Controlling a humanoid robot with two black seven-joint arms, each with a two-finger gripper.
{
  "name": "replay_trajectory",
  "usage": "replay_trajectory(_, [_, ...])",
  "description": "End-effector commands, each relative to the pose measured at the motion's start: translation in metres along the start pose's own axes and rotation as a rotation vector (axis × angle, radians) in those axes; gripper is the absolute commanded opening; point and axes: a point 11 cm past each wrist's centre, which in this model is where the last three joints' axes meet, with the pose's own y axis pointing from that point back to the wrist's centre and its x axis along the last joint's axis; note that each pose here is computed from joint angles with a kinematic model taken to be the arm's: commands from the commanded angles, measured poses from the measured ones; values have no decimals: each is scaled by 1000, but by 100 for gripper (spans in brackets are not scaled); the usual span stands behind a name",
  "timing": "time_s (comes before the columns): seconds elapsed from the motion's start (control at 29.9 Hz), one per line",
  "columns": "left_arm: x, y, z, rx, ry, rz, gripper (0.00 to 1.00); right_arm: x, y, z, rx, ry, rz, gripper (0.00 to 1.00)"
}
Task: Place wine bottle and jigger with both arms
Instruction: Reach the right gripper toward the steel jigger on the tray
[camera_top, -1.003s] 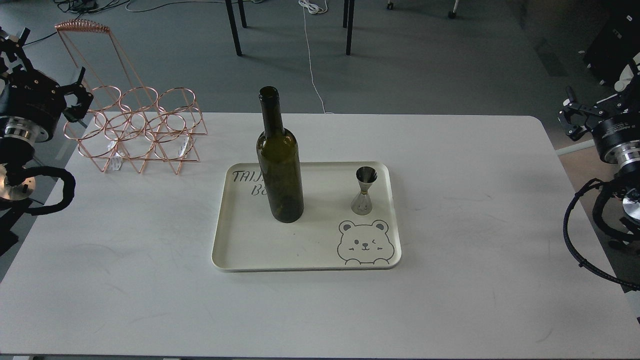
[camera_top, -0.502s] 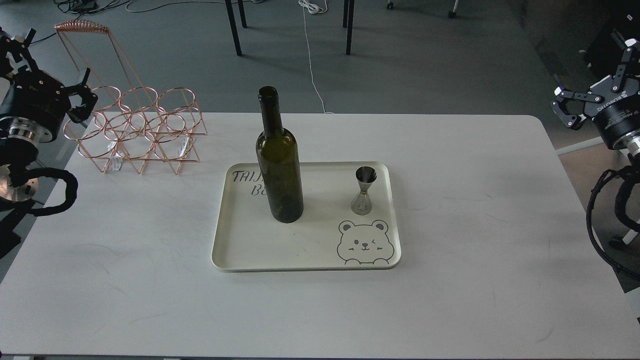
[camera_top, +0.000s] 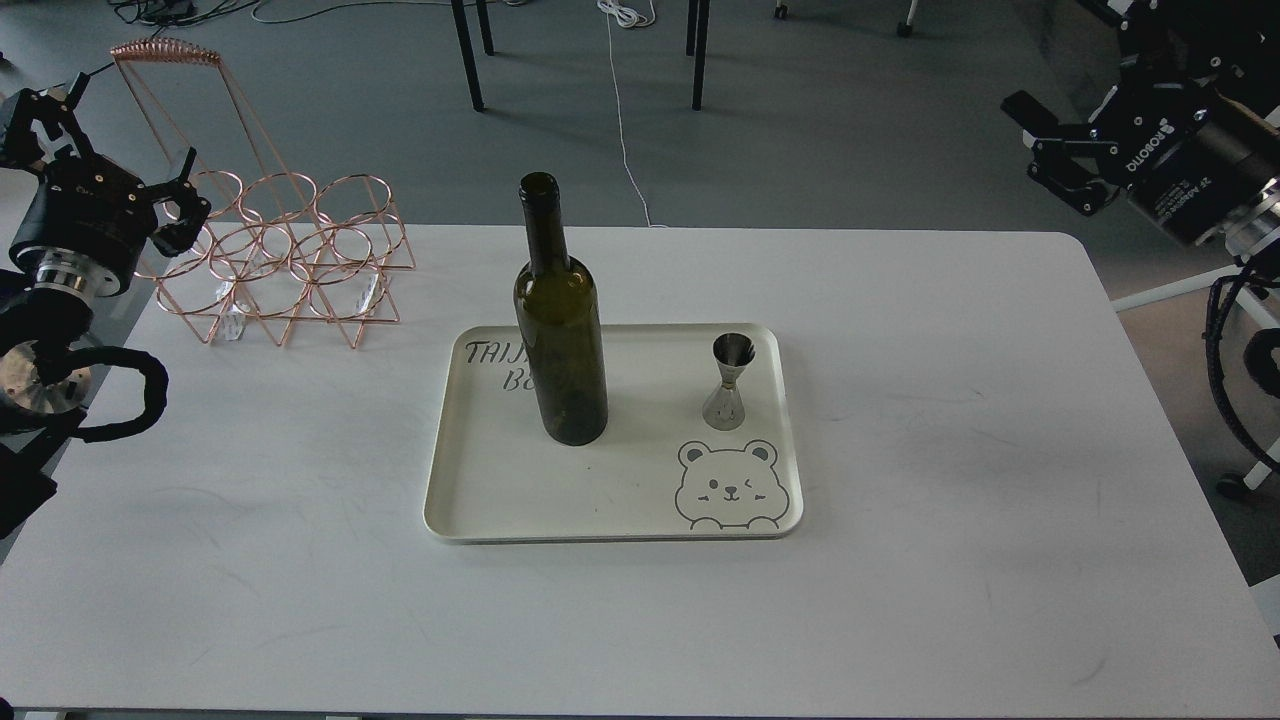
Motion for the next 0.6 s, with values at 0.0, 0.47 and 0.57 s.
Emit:
replay_trajectory(0.0, [1,0,3,-5,-1,1,98,-34,-7,10,-61,167,-127,99])
replay_trajectory(0.47, [2,2,-2,-3,3,9,98,-108,-6,73,-172,665,-503,98])
replay_trajectory(0.57, [2,2,-1,-4,3,8,98,-111,3,87,-192,789,-574,98])
